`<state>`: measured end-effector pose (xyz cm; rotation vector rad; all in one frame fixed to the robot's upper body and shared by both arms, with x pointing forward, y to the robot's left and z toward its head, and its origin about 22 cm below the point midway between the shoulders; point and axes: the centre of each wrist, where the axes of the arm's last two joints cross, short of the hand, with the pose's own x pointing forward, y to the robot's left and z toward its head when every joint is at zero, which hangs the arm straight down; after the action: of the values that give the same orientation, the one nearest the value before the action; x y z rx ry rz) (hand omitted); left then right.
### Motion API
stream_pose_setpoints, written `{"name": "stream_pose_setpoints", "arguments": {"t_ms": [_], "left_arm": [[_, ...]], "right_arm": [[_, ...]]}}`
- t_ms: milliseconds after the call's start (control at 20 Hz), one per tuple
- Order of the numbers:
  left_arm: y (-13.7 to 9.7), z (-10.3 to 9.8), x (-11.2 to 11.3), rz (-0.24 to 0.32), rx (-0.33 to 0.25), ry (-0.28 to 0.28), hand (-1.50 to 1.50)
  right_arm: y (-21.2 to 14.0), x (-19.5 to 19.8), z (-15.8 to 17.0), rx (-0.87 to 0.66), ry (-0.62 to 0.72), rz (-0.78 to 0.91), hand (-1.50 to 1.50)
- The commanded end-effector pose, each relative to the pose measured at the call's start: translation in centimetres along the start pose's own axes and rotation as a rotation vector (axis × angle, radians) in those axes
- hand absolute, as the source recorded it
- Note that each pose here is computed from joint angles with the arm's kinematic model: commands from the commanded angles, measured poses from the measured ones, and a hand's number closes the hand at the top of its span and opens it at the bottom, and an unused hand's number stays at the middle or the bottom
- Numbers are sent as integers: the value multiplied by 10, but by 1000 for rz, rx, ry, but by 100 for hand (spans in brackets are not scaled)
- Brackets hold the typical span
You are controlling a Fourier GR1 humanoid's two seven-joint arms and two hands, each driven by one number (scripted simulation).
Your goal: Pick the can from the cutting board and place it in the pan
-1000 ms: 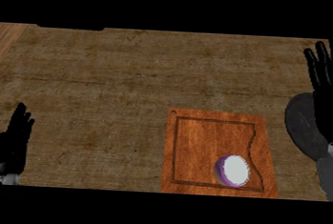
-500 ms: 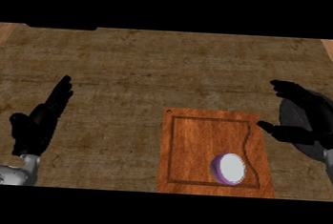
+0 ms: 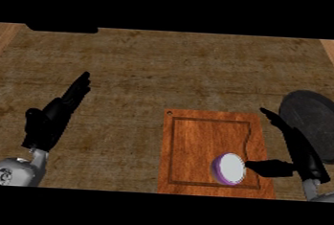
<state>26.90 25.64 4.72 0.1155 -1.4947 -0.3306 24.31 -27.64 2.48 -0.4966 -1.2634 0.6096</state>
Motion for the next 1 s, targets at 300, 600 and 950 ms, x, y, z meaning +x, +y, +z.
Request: {"name": "stream_pose_setpoints", "arguments": {"t_ms": [300, 600, 950], "left_arm": [[-7, 4, 11, 0, -63, -22, 0], [-5, -5, 7, -10, -56, -22, 0], [-6, 0, -13, -11, -19, 14, 0]], "right_arm": [[-30, 74, -9, 251, 227, 478, -150], [-9, 126, -17, 546, 316, 605, -150], [28, 162, -22, 644, 392, 640, -150]]}}
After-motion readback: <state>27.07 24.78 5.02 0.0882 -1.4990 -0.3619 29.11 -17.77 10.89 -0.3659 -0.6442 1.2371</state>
